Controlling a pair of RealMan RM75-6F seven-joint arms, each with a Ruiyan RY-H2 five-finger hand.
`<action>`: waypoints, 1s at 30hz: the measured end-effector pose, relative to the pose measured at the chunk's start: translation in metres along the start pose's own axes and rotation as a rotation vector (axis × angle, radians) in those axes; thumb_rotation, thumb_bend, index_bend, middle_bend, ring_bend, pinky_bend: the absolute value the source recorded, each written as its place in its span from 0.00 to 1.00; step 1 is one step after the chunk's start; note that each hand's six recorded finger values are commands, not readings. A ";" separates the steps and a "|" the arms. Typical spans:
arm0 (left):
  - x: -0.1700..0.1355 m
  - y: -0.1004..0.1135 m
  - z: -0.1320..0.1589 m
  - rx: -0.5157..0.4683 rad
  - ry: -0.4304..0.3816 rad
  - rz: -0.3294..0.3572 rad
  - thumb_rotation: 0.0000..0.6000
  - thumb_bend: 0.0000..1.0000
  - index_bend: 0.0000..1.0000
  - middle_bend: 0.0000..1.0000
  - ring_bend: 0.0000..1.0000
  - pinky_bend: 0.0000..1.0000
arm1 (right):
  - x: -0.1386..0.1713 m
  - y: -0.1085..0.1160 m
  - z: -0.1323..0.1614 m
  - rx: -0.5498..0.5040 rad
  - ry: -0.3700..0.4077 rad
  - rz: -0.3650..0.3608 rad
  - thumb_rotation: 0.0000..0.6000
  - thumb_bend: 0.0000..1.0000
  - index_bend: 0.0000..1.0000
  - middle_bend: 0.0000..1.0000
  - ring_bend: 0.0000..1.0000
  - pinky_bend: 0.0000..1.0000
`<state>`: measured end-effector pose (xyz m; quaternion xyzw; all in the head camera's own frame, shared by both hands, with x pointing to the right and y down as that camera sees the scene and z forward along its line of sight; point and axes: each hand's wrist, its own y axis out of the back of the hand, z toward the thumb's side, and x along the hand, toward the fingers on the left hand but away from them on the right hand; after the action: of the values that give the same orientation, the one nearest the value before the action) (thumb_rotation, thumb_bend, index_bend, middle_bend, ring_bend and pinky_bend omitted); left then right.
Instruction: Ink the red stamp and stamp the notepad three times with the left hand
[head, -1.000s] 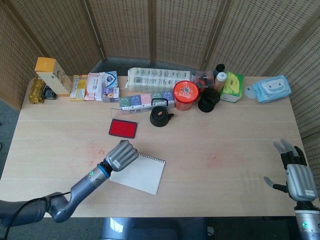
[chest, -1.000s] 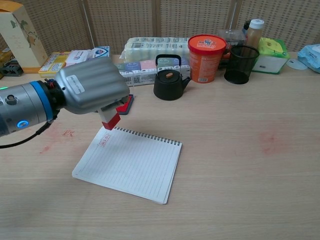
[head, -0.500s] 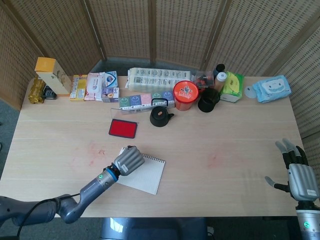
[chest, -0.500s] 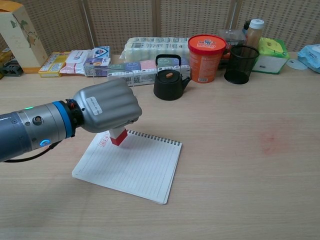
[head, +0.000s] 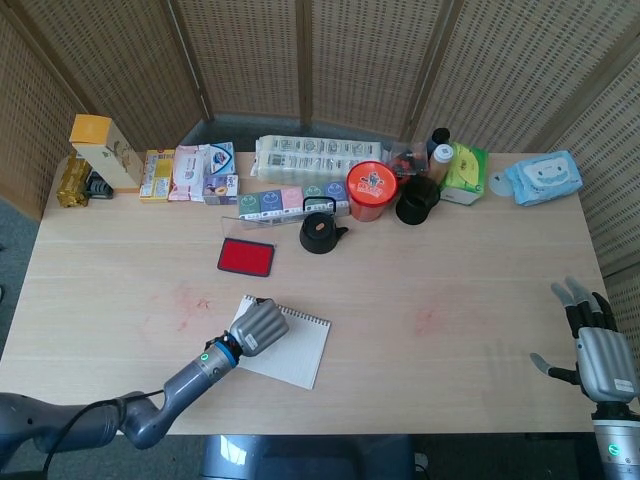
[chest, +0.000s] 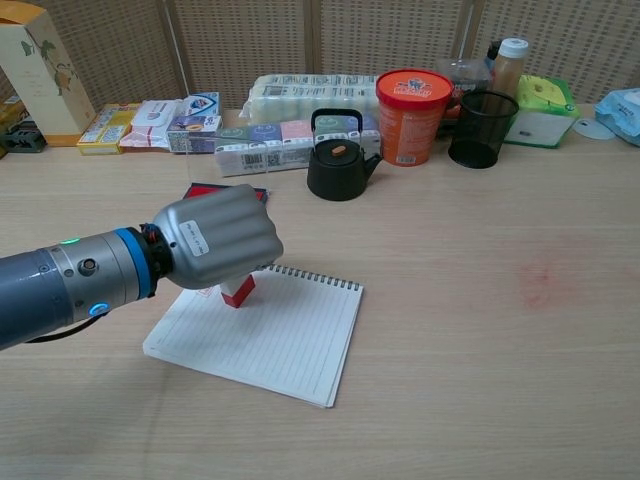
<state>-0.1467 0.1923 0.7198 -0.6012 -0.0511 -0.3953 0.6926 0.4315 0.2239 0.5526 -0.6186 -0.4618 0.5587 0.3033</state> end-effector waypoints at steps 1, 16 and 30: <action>0.000 -0.001 0.001 -0.003 -0.001 -0.002 1.00 0.38 0.73 1.00 1.00 1.00 | 0.000 0.000 0.000 0.000 0.000 0.000 1.00 0.08 0.00 0.00 0.00 0.00; -0.001 -0.011 0.006 -0.018 -0.010 -0.018 1.00 0.38 0.73 1.00 1.00 1.00 | 0.000 -0.001 0.001 0.002 0.002 0.004 1.00 0.08 0.00 0.00 0.00 0.00; -0.004 0.000 -0.004 -0.011 0.021 0.021 1.00 0.38 0.74 1.00 1.00 1.00 | 0.001 -0.001 0.002 0.001 0.005 0.003 1.00 0.08 0.00 0.00 0.00 0.00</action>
<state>-0.1513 0.1906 0.7167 -0.6014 -0.0351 -0.3945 0.6939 0.4298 0.2247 0.5524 -0.6207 -0.4596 0.5578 0.3040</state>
